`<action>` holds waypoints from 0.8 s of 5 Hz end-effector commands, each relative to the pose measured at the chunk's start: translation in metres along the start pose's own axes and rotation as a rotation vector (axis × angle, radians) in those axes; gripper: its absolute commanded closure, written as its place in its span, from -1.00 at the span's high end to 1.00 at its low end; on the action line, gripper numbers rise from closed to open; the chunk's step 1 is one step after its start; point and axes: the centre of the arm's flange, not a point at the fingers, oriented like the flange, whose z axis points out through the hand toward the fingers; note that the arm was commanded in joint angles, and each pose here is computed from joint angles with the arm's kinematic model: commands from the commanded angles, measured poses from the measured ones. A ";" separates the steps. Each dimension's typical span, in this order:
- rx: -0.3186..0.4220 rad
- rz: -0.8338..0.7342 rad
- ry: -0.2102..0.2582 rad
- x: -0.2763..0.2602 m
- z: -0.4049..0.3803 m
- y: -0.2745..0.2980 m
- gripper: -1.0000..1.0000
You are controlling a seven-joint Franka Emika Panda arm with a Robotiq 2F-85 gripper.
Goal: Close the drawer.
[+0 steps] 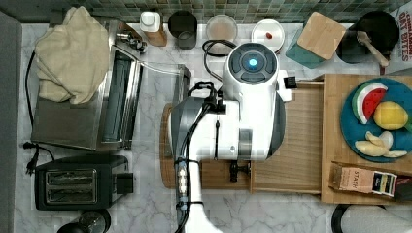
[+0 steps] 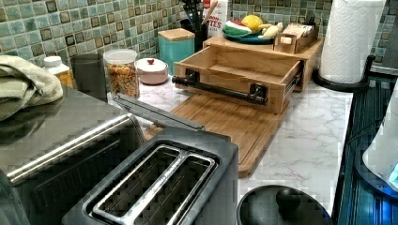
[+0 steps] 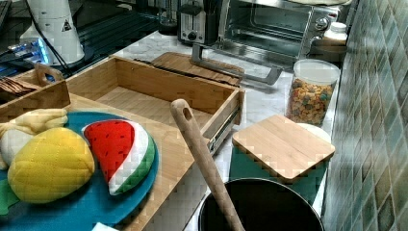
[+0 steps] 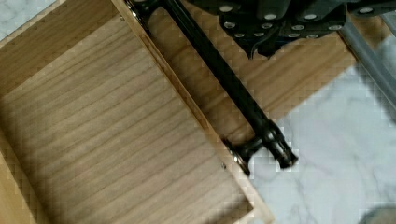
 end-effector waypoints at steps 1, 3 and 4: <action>0.002 -0.210 0.096 -0.047 0.028 -0.042 -1.00; -0.010 -0.334 0.133 -0.070 0.069 -0.066 -1.00; -0.013 -0.360 0.160 -0.076 0.093 -0.073 -1.00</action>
